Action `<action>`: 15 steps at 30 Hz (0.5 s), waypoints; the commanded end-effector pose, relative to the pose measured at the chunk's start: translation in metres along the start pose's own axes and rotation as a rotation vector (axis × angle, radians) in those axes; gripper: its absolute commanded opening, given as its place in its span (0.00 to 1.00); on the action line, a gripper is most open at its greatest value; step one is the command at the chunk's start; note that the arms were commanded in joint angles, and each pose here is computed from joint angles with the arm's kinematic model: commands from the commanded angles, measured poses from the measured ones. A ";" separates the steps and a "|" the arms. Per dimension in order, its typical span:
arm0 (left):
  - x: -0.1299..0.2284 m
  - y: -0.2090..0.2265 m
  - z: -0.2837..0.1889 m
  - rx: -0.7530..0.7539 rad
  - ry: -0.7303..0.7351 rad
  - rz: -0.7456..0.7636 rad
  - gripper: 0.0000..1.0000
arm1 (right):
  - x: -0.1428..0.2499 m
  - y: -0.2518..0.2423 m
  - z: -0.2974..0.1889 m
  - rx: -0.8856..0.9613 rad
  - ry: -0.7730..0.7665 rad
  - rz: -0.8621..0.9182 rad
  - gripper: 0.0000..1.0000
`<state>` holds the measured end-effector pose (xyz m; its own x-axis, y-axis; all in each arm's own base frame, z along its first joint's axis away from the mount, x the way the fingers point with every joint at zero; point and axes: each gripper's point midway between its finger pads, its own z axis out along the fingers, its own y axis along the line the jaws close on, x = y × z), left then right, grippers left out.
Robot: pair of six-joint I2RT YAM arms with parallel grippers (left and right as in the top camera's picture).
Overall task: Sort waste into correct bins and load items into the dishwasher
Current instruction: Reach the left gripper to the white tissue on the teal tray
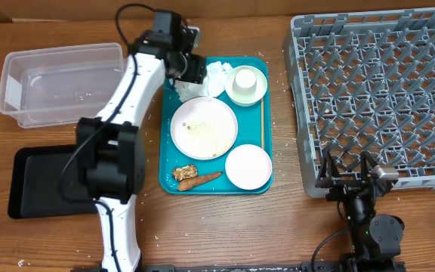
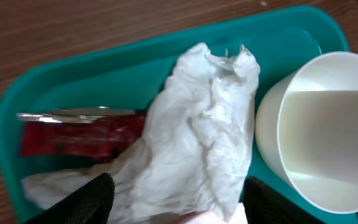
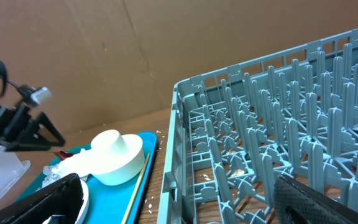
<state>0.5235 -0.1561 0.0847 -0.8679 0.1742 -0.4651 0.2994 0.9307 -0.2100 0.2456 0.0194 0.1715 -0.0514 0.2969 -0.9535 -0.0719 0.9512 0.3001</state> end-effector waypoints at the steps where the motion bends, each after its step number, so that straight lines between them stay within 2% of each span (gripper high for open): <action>1: 0.009 -0.021 0.024 -0.011 0.036 0.027 0.68 | 0.003 0.001 0.000 -0.010 0.000 -0.007 1.00; 8: 0.016 0.004 0.034 -0.293 0.040 -0.015 0.66 | 0.003 0.001 0.000 -0.010 0.000 -0.007 1.00; 15: 0.018 0.011 0.034 -0.308 0.037 -0.061 0.69 | 0.003 0.001 0.000 -0.010 0.000 -0.007 1.00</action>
<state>0.5181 -0.1691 0.0459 -0.8900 0.1822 -0.4180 0.1965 0.9805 0.0090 0.2456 0.0194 0.1714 -0.0517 0.2973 -0.9534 -0.0714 0.9511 0.3004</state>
